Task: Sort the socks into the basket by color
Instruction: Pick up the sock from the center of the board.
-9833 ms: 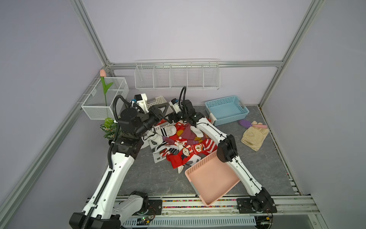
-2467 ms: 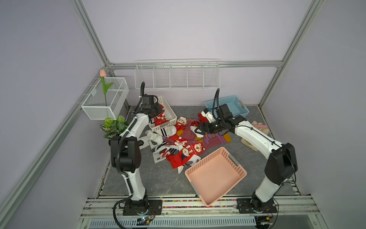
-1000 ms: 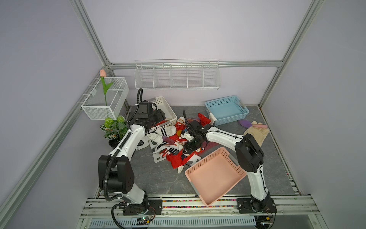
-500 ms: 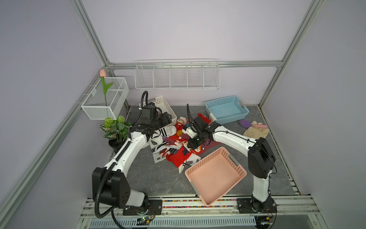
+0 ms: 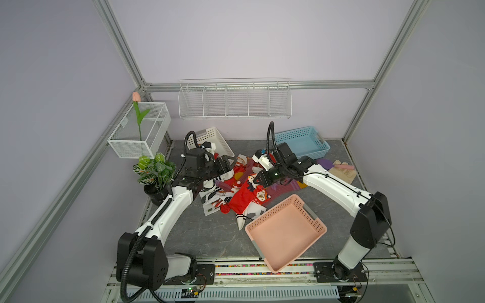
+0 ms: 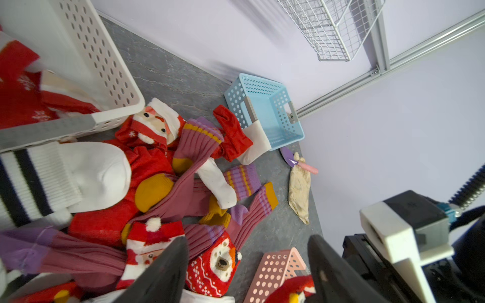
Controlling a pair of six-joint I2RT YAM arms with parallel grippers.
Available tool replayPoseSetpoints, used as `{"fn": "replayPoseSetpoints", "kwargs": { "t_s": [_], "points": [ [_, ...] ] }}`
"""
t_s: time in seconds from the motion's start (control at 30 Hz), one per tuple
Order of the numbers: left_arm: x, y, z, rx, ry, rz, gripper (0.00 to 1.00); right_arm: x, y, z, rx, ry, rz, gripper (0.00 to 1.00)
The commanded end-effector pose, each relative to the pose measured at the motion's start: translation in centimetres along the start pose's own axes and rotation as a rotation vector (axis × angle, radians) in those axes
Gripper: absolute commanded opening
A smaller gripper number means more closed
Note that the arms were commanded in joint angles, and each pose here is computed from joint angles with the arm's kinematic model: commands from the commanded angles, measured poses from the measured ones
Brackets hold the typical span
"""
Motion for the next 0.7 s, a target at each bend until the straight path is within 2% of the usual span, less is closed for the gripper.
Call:
{"fn": "replayPoseSetpoints", "kwargs": {
  "t_s": [0.0, 0.3, 0.67],
  "points": [
    [0.8, -0.1, -2.5, -0.023, -0.168, 0.020, 0.69, 1.9, 0.9, 1.0, -0.012, 0.072, -0.095, 0.07],
    [1.3, -0.6, -3.7, 0.027, -0.327, 0.054, 0.73, 5.0, 2.9, 2.6, -0.017, 0.164, -0.271, 0.07],
    [0.7, -2.1, -4.6, 0.041, -0.463, 0.112, 0.79, 5.4, 5.2, 2.8, -0.069, 0.300, -0.427, 0.07]
  ]
}}
Point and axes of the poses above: each gripper's point midway between its finger pads, its own x axis back along the fingers, its own z axis along the line the jaws close on, y = z × x, the point moved 8 cm from there along x, back along the fingers, and after that the axes turned 14 degrees about x, right-handed, at the moved point
